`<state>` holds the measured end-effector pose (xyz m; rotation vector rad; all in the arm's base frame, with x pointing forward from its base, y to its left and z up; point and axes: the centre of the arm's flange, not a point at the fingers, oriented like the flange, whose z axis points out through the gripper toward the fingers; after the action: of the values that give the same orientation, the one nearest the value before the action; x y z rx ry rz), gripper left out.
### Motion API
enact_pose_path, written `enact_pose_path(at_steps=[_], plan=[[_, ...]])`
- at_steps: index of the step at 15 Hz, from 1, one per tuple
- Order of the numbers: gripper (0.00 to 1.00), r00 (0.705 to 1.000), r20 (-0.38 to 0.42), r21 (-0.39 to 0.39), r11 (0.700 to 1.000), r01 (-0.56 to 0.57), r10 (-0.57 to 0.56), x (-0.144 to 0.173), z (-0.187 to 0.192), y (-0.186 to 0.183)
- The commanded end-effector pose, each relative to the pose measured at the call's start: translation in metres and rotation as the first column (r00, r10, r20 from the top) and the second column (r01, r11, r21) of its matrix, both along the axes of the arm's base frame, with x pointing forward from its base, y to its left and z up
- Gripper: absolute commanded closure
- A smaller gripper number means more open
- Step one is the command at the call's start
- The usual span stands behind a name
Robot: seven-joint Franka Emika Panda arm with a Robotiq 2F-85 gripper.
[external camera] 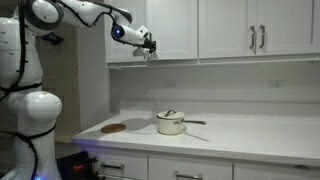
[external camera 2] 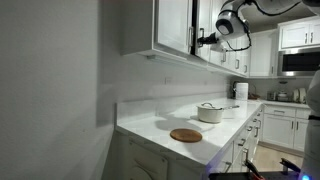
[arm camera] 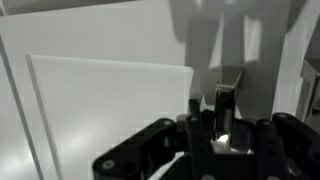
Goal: Open the second top cupboard door from the left
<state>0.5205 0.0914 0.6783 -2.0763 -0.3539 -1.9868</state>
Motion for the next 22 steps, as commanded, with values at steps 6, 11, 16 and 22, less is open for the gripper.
enact_pose_path(at_steps=[6,11,16,22], plan=[[0.99,0.993,-0.062,-0.011,0.995,0.096,-0.096,0.000,-0.018,-0.094],[0.99,0.997,-0.056,-0.012,0.999,0.050,-0.051,-0.002,-0.018,-0.114],[0.99,0.998,-0.056,-0.014,1.000,-0.004,0.003,-0.001,-0.017,-0.135],[0.99,0.995,-0.054,-0.014,0.997,-0.079,0.078,-0.001,-0.016,-0.165]])
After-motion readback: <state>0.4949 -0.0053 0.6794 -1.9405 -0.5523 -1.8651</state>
